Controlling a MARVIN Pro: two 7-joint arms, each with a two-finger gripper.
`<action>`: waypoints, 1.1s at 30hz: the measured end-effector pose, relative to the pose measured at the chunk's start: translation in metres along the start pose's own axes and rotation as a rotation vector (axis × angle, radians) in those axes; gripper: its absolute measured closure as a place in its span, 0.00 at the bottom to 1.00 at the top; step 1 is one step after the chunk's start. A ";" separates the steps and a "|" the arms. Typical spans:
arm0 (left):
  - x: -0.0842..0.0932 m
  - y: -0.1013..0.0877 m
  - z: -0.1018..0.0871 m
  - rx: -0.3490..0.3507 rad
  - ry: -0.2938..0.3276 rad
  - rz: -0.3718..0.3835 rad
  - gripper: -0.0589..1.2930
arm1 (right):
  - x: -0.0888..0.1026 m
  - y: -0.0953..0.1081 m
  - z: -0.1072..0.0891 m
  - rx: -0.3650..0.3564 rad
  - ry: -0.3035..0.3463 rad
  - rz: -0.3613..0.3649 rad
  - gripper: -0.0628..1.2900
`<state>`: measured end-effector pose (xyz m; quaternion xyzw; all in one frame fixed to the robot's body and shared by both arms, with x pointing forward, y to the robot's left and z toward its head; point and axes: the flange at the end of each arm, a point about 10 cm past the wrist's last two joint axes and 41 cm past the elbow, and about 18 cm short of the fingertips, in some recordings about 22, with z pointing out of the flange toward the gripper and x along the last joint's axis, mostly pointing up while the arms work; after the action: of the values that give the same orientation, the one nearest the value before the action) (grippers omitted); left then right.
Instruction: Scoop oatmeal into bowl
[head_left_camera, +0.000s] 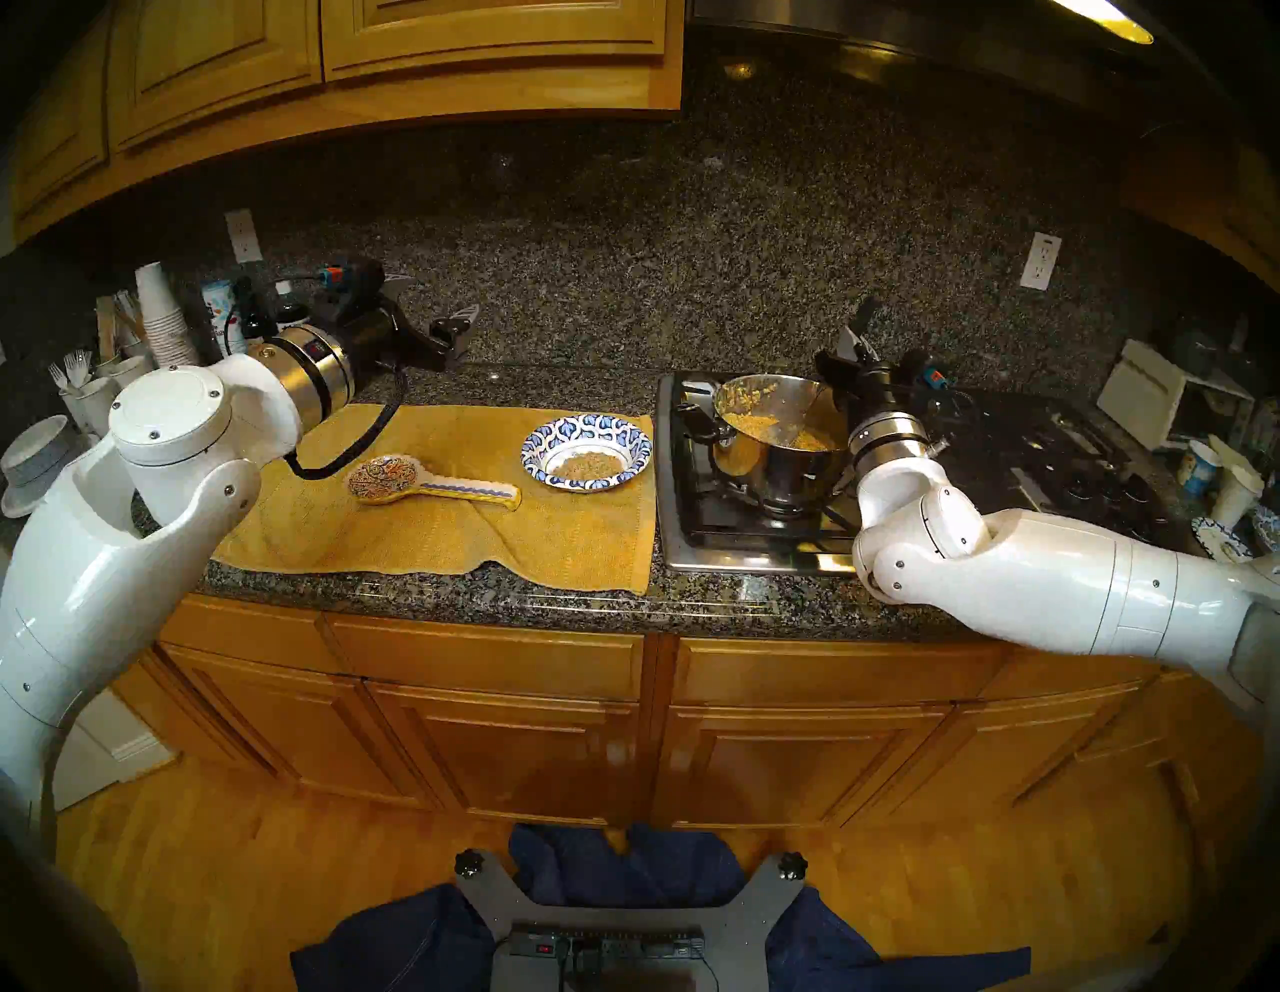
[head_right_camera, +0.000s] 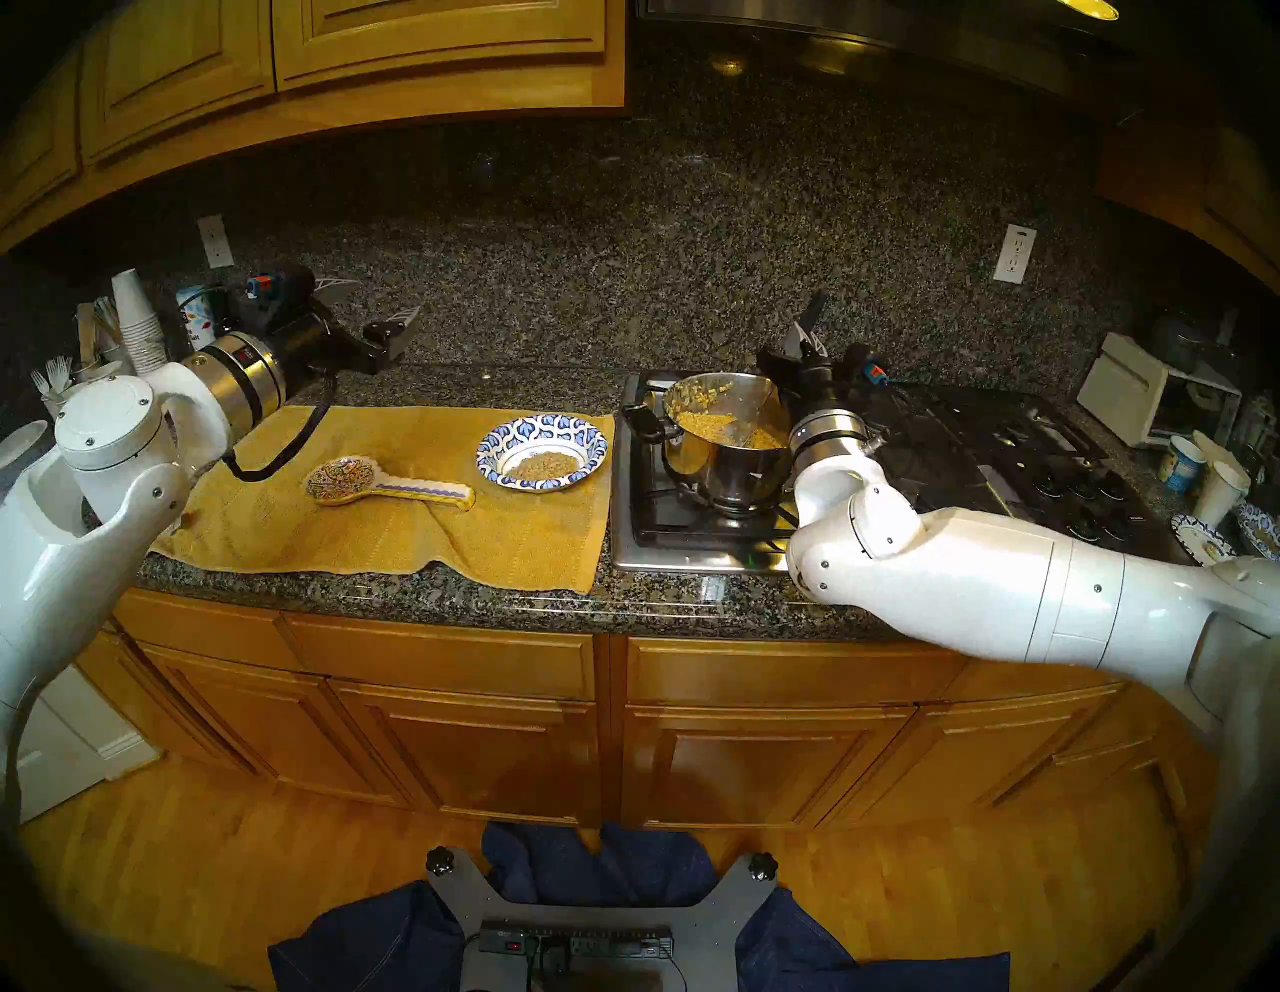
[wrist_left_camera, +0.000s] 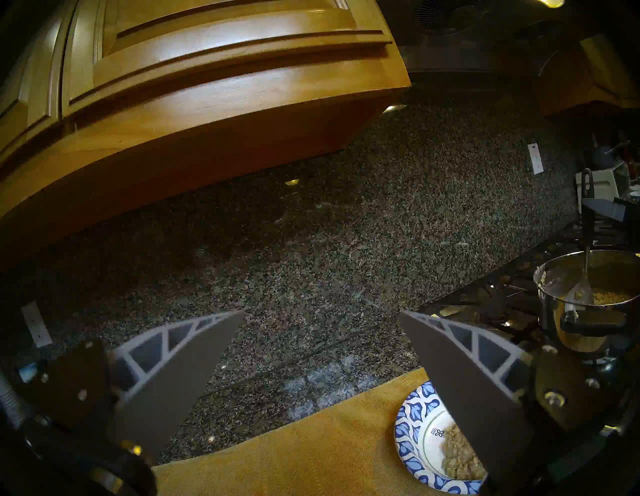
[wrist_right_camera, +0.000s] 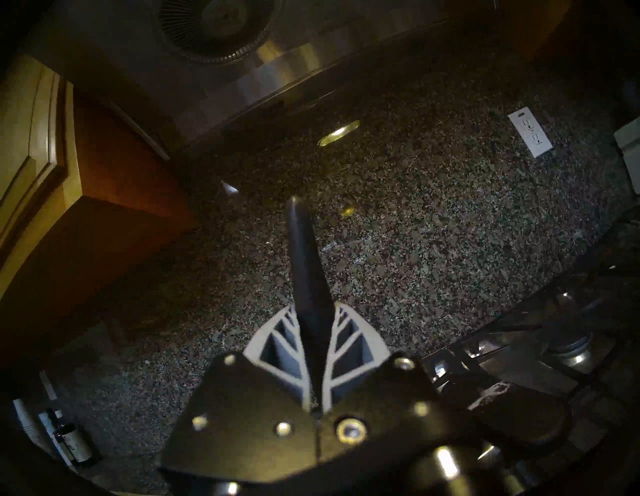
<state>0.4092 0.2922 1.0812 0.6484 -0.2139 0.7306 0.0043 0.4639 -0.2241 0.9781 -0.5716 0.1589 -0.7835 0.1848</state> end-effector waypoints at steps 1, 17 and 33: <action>0.000 0.000 0.000 0.000 0.000 0.000 0.04 | 0.000 -0.001 0.000 0.003 -0.001 0.001 0.98; 0.000 0.000 0.000 0.000 0.000 0.000 0.04 | -0.001 -0.021 0.001 -0.032 -0.061 0.100 0.98; 0.000 0.000 0.000 0.000 0.000 0.000 0.04 | 0.013 -0.029 0.002 -0.087 -0.110 0.188 0.98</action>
<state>0.4092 0.2922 1.0812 0.6484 -0.2139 0.7306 0.0043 0.4588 -0.2050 1.0024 -0.6037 0.2353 -0.7226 0.2409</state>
